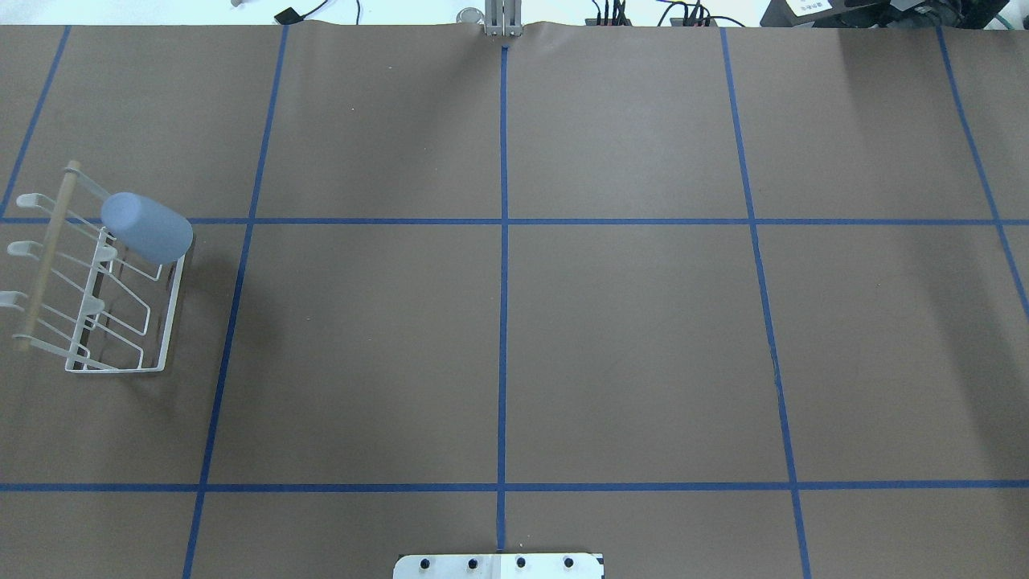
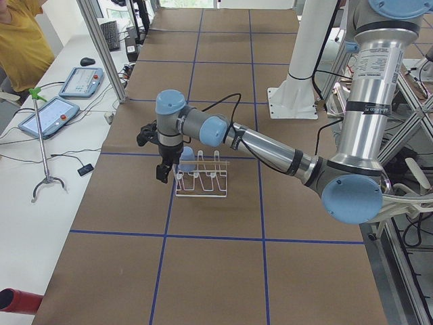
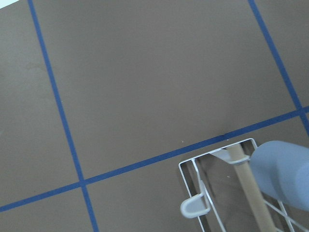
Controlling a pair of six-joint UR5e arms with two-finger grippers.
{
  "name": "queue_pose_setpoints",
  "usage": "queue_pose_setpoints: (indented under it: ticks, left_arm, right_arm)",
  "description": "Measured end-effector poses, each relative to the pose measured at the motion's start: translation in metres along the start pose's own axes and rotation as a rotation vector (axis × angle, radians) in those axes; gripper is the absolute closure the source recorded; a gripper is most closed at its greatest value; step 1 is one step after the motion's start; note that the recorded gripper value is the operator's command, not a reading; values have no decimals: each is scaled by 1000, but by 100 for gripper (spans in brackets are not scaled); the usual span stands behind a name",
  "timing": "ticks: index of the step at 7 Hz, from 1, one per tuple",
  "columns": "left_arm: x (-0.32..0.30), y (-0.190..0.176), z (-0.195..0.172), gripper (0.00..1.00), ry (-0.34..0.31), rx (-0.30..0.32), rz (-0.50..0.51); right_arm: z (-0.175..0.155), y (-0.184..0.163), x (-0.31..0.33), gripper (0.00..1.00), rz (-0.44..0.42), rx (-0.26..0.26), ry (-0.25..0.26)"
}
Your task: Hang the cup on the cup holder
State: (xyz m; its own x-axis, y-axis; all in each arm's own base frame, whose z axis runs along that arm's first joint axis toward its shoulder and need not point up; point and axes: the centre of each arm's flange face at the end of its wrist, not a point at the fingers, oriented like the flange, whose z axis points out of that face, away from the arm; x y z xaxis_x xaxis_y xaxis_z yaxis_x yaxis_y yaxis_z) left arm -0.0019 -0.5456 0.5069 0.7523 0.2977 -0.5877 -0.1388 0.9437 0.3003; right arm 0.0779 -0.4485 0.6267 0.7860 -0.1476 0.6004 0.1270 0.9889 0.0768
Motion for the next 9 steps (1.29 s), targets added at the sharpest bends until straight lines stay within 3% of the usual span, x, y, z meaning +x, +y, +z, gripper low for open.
queue_pose_setpoints:
  ticks: [2, 5, 9]
  left_arm:
    - [-64, 42, 8, 1, 9, -32, -15]
    - [-98, 101, 22, 1, 11, -71, -102]
    - [-96, 124, 23, 1, 12, -82, -110]
  right_arm:
    - [-1, -3, 0, 0, 0, 2, -2]
    - [-2, -6, -1, 0, -3, 5, -1]
    - [-3, -7, -2, 0, -12, 26, 2]
